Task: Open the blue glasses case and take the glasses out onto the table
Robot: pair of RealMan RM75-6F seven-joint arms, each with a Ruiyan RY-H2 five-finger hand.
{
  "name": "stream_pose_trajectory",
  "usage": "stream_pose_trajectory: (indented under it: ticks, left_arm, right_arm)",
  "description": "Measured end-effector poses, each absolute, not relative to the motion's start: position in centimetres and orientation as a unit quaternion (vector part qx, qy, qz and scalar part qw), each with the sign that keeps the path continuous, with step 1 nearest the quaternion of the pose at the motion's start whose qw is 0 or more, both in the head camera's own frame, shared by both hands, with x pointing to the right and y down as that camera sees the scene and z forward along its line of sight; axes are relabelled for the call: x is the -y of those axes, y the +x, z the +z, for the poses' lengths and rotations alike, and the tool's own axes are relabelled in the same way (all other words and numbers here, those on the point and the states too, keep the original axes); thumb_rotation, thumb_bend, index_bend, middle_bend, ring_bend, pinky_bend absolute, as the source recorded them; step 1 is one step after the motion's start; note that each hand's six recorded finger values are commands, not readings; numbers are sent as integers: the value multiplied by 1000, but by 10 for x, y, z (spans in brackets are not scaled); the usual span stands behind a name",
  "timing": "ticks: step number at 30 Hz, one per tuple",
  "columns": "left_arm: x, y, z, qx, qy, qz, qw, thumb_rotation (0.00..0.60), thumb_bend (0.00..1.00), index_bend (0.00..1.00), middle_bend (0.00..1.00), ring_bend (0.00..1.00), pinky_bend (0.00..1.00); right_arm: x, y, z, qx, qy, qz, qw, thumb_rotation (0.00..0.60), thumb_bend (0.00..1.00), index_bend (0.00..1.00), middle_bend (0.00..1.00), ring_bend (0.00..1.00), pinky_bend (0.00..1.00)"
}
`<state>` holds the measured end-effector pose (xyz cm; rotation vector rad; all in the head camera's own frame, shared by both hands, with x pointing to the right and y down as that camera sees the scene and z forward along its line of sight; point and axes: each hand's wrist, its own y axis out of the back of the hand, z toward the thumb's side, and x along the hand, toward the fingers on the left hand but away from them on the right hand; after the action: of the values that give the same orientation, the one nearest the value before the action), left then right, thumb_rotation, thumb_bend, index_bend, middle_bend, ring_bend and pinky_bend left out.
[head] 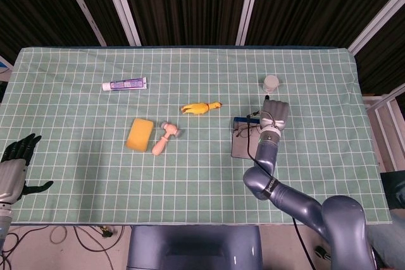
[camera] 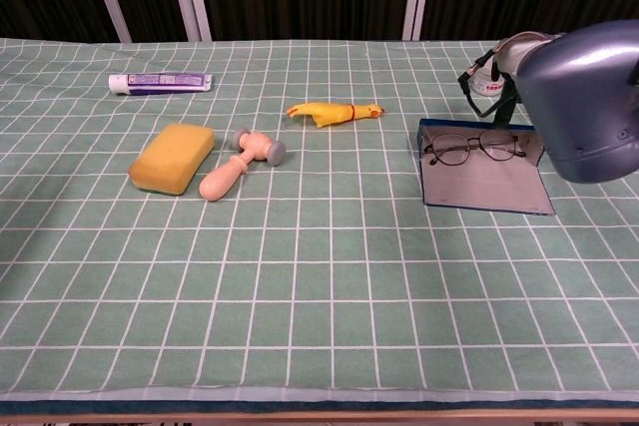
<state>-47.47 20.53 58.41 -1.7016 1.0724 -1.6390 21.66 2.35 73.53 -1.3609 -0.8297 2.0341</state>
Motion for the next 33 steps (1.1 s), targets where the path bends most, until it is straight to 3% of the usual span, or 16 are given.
stream_pose_trajectory:
  ticks: [11,20,33]
  left_arm:
    - [-206,-475,585,-397,-630,-610,271,600,0,0,0,0,0]
    - [-206,-476,587,-396,-627,-615,268,600,0,0,0,0,0]
    - [-205,-477,588,-395,-625,-620,265,600,0,0,0,0,0]
  right_arm:
    - [-27,213,728,330,-541,752,181,600,379,391,952,1000,1000]
    - [-28,215,735,332,-543,752,172,600,462,402,952,1000,1000]
    - [-31,219,744,324,-539,761,158,600,471,404,952,1000,1000]
